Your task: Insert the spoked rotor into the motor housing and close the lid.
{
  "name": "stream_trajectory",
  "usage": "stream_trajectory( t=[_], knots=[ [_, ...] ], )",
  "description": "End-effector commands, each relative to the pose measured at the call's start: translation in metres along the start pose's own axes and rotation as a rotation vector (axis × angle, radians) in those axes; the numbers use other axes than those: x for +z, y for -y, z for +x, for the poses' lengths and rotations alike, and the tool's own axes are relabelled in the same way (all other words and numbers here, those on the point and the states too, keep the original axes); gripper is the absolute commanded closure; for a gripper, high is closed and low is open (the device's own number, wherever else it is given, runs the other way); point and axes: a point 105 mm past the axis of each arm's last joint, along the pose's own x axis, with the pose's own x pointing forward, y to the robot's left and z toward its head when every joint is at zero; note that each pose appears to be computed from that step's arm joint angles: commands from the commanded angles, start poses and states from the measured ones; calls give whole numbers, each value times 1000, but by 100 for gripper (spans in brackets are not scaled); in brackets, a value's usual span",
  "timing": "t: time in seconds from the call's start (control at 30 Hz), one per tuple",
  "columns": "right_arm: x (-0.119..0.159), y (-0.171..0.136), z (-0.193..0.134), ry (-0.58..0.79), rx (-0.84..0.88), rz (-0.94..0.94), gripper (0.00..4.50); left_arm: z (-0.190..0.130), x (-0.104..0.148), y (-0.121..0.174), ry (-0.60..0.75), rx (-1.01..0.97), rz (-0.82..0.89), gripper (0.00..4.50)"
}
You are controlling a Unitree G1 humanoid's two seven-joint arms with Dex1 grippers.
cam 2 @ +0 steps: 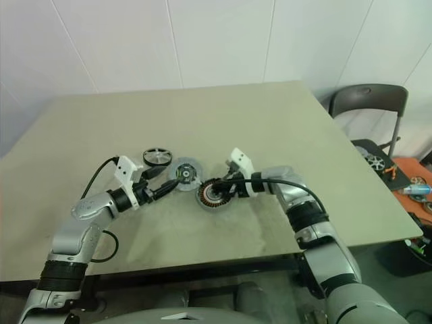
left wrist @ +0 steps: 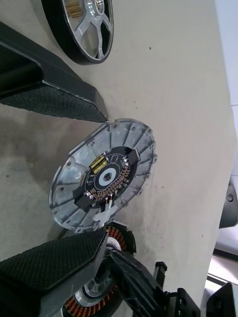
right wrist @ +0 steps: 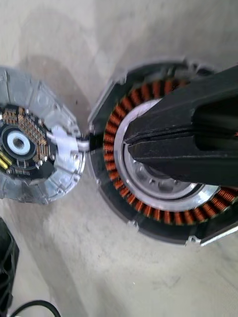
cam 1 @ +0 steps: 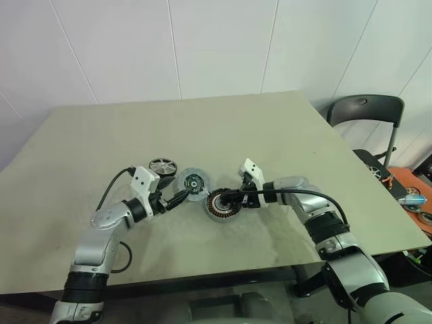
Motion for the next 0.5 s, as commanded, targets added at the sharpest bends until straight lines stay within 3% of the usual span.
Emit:
stream_trajectory(
  t=[0.03,0.23,0.33,0.5],
  knots=[
    [3,-5,4,-16,17,-32,449,2,16,1,40,-12,42,86],
    [-26,1,7,-170,-39,-59,449,3,14,-1,42,-5,40,86],
    [-5,-3,5,-61,-7,-53,449,4,17,-13,84,75,-1,86],
    [27,-2,-10,84,12,-45,449,10,-3,-32,68,231,-134,86]
  ],
)
